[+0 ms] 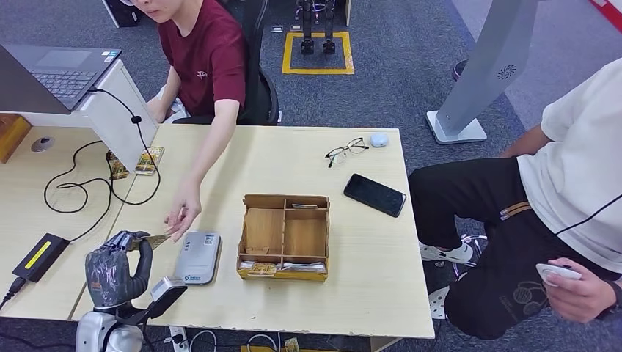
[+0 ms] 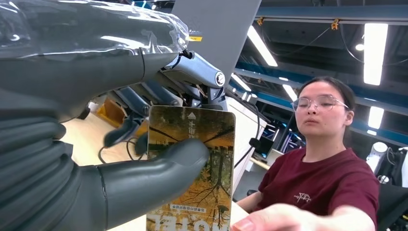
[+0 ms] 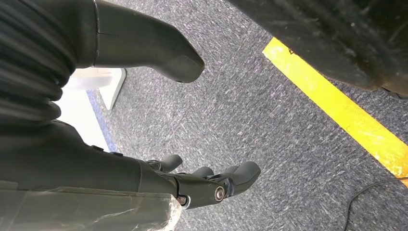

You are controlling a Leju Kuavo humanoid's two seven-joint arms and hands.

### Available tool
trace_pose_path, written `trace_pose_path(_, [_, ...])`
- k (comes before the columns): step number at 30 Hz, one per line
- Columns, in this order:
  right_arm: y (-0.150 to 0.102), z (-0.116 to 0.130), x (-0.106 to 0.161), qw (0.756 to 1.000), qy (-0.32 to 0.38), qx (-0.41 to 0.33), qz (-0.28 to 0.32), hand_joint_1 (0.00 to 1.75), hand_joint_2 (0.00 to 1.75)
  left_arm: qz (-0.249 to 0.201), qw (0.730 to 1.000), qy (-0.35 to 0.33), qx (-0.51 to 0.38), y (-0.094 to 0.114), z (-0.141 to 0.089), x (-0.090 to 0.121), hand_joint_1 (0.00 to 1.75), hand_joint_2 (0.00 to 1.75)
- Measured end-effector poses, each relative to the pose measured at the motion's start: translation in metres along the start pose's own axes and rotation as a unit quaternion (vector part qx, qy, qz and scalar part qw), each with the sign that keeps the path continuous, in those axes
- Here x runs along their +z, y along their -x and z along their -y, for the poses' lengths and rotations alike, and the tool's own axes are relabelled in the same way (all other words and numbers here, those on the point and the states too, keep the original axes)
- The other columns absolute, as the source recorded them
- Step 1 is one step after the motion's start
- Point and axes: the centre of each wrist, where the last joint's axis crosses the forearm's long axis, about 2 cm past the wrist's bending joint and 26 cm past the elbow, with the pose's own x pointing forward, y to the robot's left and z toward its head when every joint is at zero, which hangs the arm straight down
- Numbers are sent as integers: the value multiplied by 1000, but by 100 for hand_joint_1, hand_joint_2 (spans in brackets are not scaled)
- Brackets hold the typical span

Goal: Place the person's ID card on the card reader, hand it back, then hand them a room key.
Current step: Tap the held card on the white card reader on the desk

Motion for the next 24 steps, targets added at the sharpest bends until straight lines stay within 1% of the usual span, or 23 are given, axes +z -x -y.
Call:
trace_pose_path(6, [0, 0, 0, 1000, 0, 0, 0, 0, 175, -4, 1000, -2, 19, -1, 2, 0, 175, 175])
trace_pose_path(13, [0, 0, 0, 1000, 2, 1, 1, 0, 175, -7, 998, -8, 63, -6, 5, 3, 175, 175])
trace_pose_path(24, [0, 0, 0, 1000, 3, 1, 1, 0, 175, 3, 997, 2, 72, -9, 7, 6, 175, 175])
